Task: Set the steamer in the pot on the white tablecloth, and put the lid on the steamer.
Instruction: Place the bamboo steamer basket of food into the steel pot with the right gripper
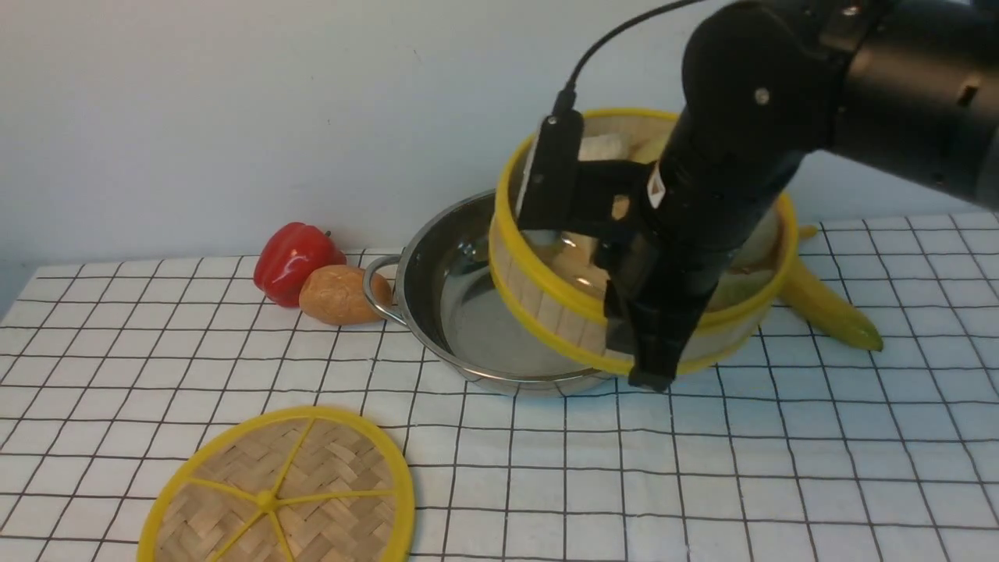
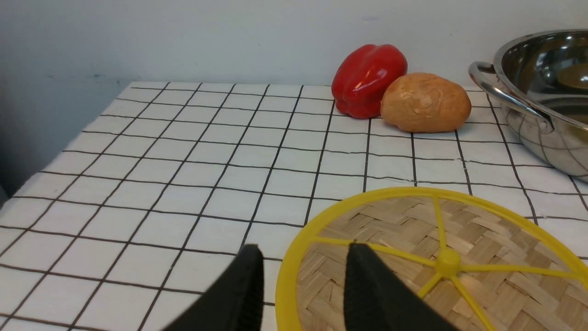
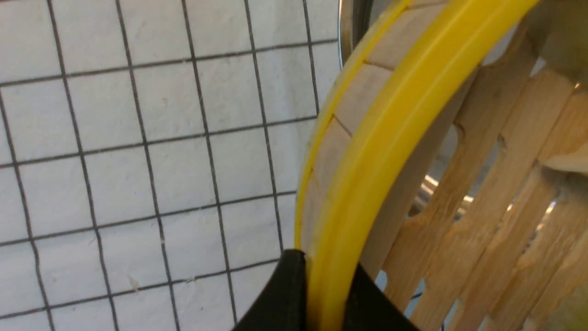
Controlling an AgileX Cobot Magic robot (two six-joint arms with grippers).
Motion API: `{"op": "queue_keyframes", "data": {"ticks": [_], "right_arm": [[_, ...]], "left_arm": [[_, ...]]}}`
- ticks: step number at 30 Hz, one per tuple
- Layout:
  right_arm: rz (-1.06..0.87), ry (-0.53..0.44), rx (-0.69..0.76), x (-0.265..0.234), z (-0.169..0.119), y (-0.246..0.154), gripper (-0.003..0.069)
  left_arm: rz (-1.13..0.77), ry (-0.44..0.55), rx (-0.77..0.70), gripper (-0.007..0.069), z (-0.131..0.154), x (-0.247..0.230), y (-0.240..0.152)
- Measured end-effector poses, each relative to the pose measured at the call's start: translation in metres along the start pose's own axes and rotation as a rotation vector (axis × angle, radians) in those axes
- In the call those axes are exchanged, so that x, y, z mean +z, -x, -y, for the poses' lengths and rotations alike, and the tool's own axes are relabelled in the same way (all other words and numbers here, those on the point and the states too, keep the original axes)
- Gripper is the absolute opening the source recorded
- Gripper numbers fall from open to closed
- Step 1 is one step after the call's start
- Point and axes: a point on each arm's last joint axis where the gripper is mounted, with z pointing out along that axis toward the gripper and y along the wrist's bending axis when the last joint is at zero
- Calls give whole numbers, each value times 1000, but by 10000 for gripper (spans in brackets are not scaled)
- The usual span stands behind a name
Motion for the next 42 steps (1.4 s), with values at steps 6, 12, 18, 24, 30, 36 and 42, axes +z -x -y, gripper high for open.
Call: {"op": "queue_keyframes", "data": {"ticks": [6,12,18,24,30,36,42], "right_arm": [[23,0,-46,12,11,18,64],[35,-10,-91,22,19,30,64],[26,-10,-137,41,27,40,64],[-16,-12,-174,60,31,41,64],[-66,-5,-205,79,32,38,64],[-76,5,-228,87,32,38,64],[-88,11,-248,106,32,38,64]], "left_arm": [[0,0,0,243,0,0,0],[0,0,0,243,0,0,0],[0,0,0,243,0,0,0],[0,0,0,243,0,0,0],[0,0,0,243,0,0,0],[0,0,0,243,0,0,0],[0,0,0,243,0,0,0]]}}
